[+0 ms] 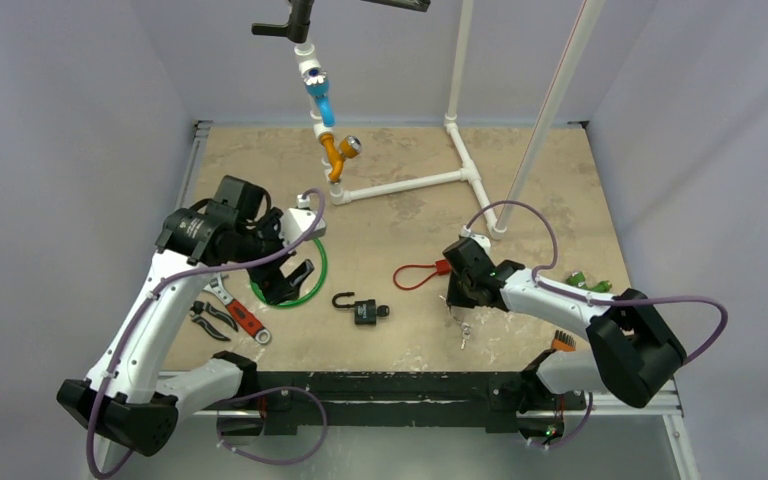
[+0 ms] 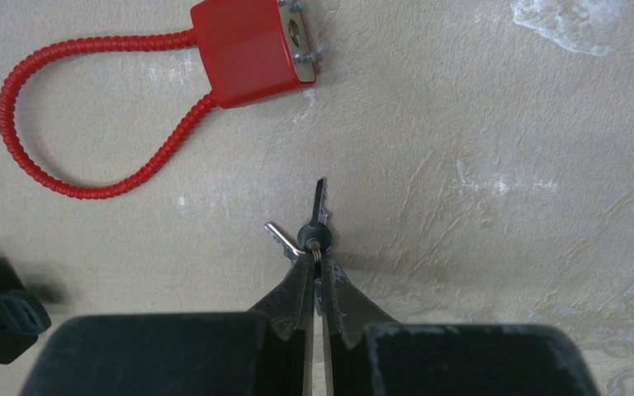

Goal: Unlock with the key
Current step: Pick up the key from the center of the board.

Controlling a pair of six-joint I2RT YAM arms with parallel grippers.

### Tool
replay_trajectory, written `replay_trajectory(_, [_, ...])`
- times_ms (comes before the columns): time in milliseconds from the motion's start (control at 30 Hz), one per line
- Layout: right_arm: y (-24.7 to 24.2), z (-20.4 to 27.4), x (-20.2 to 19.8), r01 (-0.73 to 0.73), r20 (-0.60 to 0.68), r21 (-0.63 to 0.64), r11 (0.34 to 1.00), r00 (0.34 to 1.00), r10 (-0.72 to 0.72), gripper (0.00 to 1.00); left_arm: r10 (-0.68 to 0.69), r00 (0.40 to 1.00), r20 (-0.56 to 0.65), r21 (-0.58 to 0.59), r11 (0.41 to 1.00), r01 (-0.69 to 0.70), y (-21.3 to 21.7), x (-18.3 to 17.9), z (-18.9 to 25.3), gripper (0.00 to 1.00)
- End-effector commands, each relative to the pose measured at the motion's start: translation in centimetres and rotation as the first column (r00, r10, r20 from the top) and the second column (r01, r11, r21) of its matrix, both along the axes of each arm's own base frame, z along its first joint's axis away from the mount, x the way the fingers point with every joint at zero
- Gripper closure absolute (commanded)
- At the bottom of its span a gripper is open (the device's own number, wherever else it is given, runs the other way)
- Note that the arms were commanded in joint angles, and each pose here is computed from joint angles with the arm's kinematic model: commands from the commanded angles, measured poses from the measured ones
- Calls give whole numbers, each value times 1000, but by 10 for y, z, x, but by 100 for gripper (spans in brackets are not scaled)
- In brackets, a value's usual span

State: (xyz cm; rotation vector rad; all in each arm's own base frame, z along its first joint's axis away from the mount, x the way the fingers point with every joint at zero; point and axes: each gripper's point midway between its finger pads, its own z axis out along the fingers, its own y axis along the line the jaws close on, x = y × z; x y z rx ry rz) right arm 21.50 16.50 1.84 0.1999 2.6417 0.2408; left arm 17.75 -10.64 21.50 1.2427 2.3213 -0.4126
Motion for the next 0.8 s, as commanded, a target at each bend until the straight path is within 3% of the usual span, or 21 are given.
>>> replay_trajectory(0, [7,18,5,-57,25,14,998,998,56,100,-128,988,86,16,992,127,0,-16,14,0])
replay_trajectory(233, [32,51,14,-160,109,122,980,983,147,100,-287,887,361,60,957,285,-8,-11,62,0])
replay_trajectory(433, [52,90,18,-304,232,182,935,937,260,100,-376,844,382,-21,910,414,-38,-22,60,0])
replay_trajectory(533, [64,114,15,-389,294,223,894,901,319,100,-443,795,413,-36,865,501,-52,-29,53,0])
replay_trajectory(633, [75,138,13,-458,349,251,853,864,362,100,-514,710,482,8,812,583,-67,-31,47,0])
replay_trajectory(767, [87,169,8,-531,412,289,797,820,397,100,-611,523,595,121,711,693,-94,-33,43,0])
